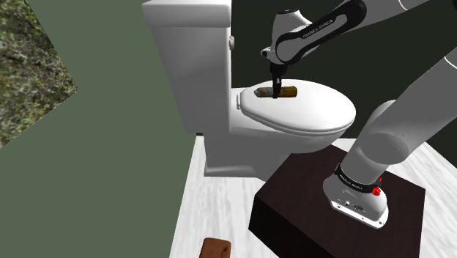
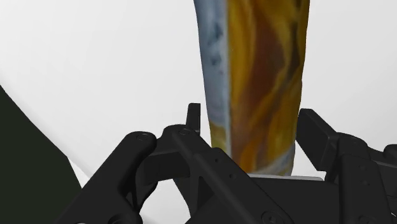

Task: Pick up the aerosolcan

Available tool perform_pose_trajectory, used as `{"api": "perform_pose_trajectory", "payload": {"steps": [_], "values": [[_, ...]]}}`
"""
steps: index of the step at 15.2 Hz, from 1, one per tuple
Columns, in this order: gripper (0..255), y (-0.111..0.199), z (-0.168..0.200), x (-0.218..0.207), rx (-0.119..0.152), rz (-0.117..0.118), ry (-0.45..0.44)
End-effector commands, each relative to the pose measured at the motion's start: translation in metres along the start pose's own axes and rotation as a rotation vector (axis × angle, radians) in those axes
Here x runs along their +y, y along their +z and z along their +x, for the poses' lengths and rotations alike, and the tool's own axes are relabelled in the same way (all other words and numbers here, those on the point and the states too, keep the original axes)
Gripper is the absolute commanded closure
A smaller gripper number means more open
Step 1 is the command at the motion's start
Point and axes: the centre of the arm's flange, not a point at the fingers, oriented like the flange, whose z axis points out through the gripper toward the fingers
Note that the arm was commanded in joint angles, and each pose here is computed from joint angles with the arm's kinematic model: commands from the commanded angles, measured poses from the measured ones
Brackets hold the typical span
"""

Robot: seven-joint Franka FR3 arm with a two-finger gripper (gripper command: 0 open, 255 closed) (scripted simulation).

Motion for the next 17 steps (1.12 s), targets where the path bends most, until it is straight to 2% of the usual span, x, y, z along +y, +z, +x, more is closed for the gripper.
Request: {"api": "perform_pose_trajectory", "payload": {"steps": [1, 15, 17], "values": [[255, -0.004, 0.000, 0.000, -0.001, 0.001, 0.000], [255, -0.078, -0.004, 0.010, -0.001, 0.001, 0.000], [255, -0.078, -0.004, 0.010, -0.001, 0.001, 0.000]]}}
